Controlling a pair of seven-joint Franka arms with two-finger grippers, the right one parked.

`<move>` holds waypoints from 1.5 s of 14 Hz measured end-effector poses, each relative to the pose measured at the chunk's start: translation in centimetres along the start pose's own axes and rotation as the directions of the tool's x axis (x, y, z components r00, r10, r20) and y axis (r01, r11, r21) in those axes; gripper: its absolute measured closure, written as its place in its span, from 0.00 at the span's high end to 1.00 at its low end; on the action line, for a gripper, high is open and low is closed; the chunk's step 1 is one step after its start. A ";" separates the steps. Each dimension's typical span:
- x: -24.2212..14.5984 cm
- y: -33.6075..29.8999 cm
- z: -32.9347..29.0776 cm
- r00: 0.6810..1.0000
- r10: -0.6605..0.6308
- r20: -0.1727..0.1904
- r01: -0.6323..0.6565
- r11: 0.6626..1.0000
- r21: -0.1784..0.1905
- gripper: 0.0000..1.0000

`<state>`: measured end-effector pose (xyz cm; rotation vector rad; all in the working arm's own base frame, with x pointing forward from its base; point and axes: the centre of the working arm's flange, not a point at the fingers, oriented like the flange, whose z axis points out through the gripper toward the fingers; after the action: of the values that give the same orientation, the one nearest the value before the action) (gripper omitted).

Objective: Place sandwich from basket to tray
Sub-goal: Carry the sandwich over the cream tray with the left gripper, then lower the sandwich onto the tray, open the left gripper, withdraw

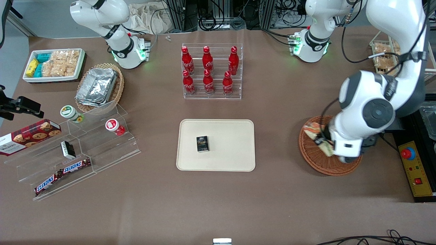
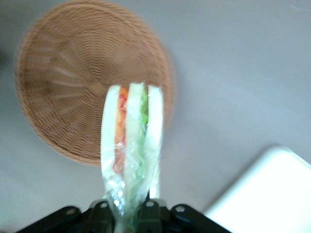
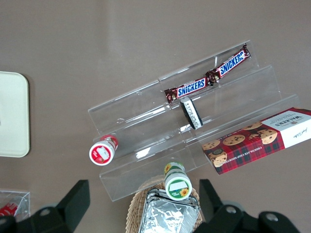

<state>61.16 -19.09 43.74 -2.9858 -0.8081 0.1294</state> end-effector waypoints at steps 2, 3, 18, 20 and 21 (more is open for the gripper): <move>-4.6 5.2 -1.0 0.992 0.127 0.003 -0.126 0.991 -0.038 0.18; -6.9 7.7 0.1 0.982 0.191 0.005 -0.191 0.981 -0.029 0.18; -12.3 19.1 19.2 0.867 0.494 0.060 -0.490 0.869 -0.072 0.54; -11.9 19.3 18.7 0.870 0.491 0.047 -0.486 0.870 -0.081 0.74; -11.6 19.4 18.0 0.873 0.487 0.036 -0.483 0.871 -0.087 0.82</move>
<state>59.26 -41.27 25.34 -3.1995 -0.0407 0.2039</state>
